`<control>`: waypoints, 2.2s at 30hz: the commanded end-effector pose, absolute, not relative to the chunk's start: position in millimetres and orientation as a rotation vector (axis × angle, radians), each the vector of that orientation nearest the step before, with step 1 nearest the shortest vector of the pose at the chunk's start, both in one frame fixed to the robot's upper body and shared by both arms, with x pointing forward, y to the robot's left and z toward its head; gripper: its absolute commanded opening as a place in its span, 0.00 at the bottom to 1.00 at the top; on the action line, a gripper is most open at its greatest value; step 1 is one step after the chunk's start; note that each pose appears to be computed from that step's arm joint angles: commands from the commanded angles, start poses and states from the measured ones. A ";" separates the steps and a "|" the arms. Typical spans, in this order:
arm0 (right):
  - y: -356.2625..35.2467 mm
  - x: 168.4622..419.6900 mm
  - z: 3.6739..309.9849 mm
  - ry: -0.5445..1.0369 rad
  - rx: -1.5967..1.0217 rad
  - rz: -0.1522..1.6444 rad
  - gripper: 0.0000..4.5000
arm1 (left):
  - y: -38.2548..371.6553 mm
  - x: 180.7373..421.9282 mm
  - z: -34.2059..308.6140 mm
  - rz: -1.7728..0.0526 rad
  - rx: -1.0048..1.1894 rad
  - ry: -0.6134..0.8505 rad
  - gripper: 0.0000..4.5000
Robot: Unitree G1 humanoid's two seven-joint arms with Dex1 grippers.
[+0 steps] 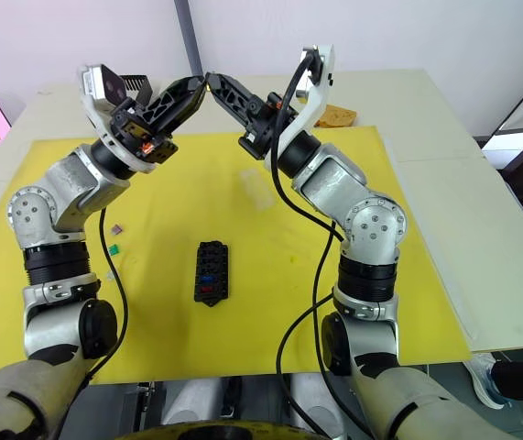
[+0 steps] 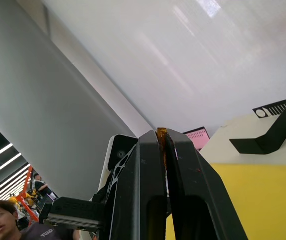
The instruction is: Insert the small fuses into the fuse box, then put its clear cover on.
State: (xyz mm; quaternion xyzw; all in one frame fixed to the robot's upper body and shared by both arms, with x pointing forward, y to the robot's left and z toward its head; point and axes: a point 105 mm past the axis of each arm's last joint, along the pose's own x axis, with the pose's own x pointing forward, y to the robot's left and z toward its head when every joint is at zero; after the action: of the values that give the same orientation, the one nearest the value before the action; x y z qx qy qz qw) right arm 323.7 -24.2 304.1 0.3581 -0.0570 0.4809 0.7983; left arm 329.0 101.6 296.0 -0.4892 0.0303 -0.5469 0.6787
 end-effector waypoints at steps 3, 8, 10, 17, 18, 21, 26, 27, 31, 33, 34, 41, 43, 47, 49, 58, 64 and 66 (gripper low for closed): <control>-23.4 310.3 321.8 -0.187 0.777 1.099 0.00 | 107.0 325.9 306.6 -1.239 -1.087 0.028 0.15; -23.8 309.3 321.6 -0.177 0.758 1.110 0.00 | 120.0 319.4 300.0 -1.218 -0.996 0.054 0.68; -23.5 307.5 319.4 -0.162 0.727 1.124 0.00 | 131.0 311.9 292.2 -1.196 -0.878 0.086 0.91; -13.7 279.4 295.0 -0.026 0.398 1.321 0.00 | 165.8 279.2 264.6 -1.189 -0.356 0.245 0.99; -11.6 275.4 289.5 -0.005 0.337 1.346 0.00 | 168.6 275.1 259.6 -1.200 -0.293 0.271 0.99; -3.4 263.0 271.6 0.050 0.142 1.421 0.00 | 173.8 260.0 241.7 -1.255 -0.118 0.351 0.99; 14.3 256.8 237.2 0.134 -0.171 1.501 0.00 | 181.6 243.0 183.5 -1.330 0.363 0.420 0.99; 16.6 257.3 232.3 0.132 -0.227 1.510 0.00 | 181.6 241.1 176.4 -1.350 0.427 0.410 0.99; 22.2 259.8 213.3 0.124 -0.440 1.535 0.00 | 174.8 238.7 163.5 -1.390 0.540 0.354 0.99; 23.7 261.2 206.3 0.125 -0.510 1.539 0.00 | 172.7 238.9 158.2 -1.394 0.585 0.342 0.99; 24.1 261.6 203.0 0.123 -0.546 1.540 0.00 | 172.2 238.9 155.8 -1.396 0.608 0.336 0.99; 21.3 264.7 181.2 0.151 -0.692 1.530 0.00 | 161.6 239.8 146.7 -1.400 0.641 0.304 0.99; 20.0 265.5 175.6 0.166 -0.714 1.524 0.00 | 157.4 242.2 146.3 -1.400 0.639 0.293 0.99; 18.3 267.1 167.8 0.181 -0.737 1.516 0.00 | 154.3 242.9 144.9 -1.412 0.641 0.293 0.99; 18.3 266.4 166.2 0.186 -0.737 1.519 0.00 | 154.9 243.1 143.6 -1.413 0.641 0.302 0.99; 15.8 264.2 155.2 0.209 -0.767 1.532 0.00 | 154.4 249.9 141.5 -1.393 0.637 0.298 0.99; 17.1 261.6 154.4 0.218 -0.749 1.540 0.00 | 154.1 251.0 138.5 -1.385 0.653 0.294 0.99; 17.1 262.1 152.9 0.223 -0.751 1.537 0.00 | 153.0 250.6 138.0 -1.385 0.653 0.292 0.99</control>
State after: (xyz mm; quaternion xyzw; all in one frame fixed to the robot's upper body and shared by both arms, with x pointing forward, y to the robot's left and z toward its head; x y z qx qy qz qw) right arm 266.7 12.5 146.7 -0.3295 0.1174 0.6702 0.6545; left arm 250.8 155.7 134.3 0.2859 0.1451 -0.6230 0.7135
